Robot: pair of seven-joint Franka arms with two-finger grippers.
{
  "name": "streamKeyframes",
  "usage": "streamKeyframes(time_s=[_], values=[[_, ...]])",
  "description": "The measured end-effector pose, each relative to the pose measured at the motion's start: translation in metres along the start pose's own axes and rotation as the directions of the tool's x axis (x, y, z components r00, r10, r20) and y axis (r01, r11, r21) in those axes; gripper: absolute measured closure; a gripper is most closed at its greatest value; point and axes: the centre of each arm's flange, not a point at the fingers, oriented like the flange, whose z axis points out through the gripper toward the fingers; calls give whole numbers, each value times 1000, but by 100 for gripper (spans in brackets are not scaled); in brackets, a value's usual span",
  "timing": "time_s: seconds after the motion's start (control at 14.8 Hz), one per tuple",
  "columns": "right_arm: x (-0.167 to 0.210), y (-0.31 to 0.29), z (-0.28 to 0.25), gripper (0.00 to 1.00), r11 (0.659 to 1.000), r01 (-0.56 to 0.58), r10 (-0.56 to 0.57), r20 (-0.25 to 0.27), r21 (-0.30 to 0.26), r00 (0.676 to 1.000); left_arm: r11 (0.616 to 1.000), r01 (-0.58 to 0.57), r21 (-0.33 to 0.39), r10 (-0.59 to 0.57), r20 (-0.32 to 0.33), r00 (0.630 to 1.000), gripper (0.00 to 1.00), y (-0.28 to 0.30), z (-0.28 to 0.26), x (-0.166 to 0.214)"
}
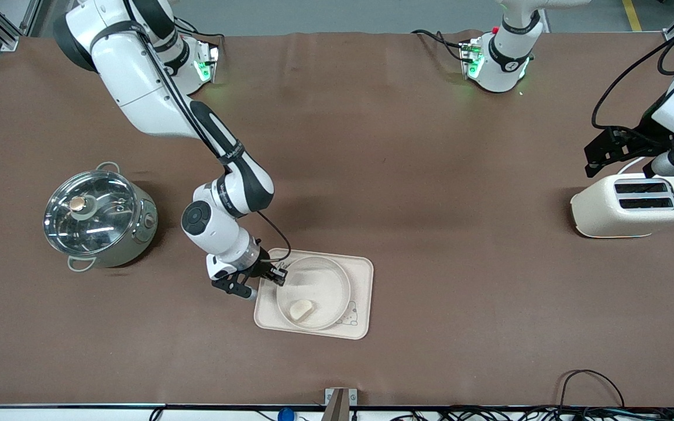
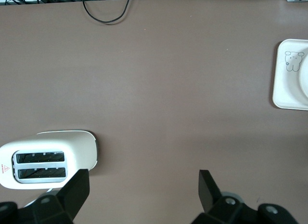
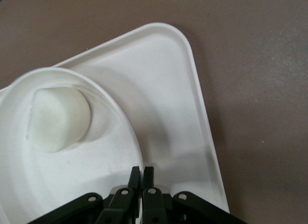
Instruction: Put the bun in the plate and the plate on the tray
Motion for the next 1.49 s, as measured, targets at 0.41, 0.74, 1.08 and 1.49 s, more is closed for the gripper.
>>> streamKeyframes(time_s=[0.41,0.74,1.08,1.49], values=[[-4,-3,1,78,1000,3,-3,6,4,1000,1000,0,0,0,0,1000,0,0,0,0],[6,0,-9,28,1000,-8,9,40,-18,999,1000,0,0,0,0,1000,0,0,0,0],[42,-2,-73,0,999,-15,17,70,-40,997,1000,-2,-5,2,0,1000,0,1,0,0],[106,52,-240,0,977,175,-157,149,-120,976,1000,-1,-5,1,-1,1000,0,1,-1,0]])
